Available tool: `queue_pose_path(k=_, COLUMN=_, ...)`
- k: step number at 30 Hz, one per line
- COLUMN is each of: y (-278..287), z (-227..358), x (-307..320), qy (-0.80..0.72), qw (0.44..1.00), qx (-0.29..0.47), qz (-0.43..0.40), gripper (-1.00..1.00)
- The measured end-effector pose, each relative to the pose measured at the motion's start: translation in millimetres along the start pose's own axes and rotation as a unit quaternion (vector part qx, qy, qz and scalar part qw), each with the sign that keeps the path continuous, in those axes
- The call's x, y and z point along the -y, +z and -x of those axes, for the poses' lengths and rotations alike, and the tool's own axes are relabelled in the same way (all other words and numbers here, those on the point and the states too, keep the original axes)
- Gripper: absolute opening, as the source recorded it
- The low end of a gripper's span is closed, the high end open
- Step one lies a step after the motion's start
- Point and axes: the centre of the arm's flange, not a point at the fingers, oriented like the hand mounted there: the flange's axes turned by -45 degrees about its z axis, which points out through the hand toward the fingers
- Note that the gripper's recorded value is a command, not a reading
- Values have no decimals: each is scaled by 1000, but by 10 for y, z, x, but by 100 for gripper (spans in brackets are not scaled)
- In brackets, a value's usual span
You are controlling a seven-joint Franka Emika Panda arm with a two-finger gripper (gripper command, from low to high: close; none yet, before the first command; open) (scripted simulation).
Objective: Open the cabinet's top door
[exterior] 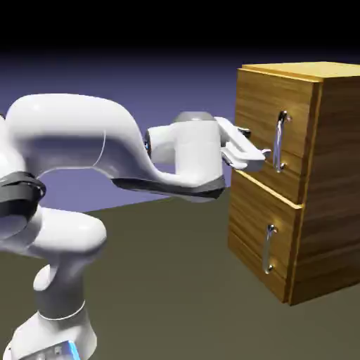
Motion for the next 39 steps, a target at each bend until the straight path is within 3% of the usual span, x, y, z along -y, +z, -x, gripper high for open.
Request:
queue_pose_path(k=5, y=89, z=-66, x=90, qy=-68, qw=997, qx=23, qz=13, gripper=0)
queue_pose_path(k=10, y=587, z=-44, x=76, qy=-68, qw=997, qx=23, qz=13, gripper=0)
queue_pose_path(k=11, y=588, z=-44, x=76, qy=-68, qw=997, qx=23, qz=13, gripper=-100)
queue_pose_path(k=22, y=300, z=-78, x=-89, qy=-68, qw=996, qx=27, qz=-43, gripper=-100)
queue_pose_path(k=39, y=-570, z=-240, x=-960, qy=-60, qw=967, qx=40, qz=-246, gripper=-100)
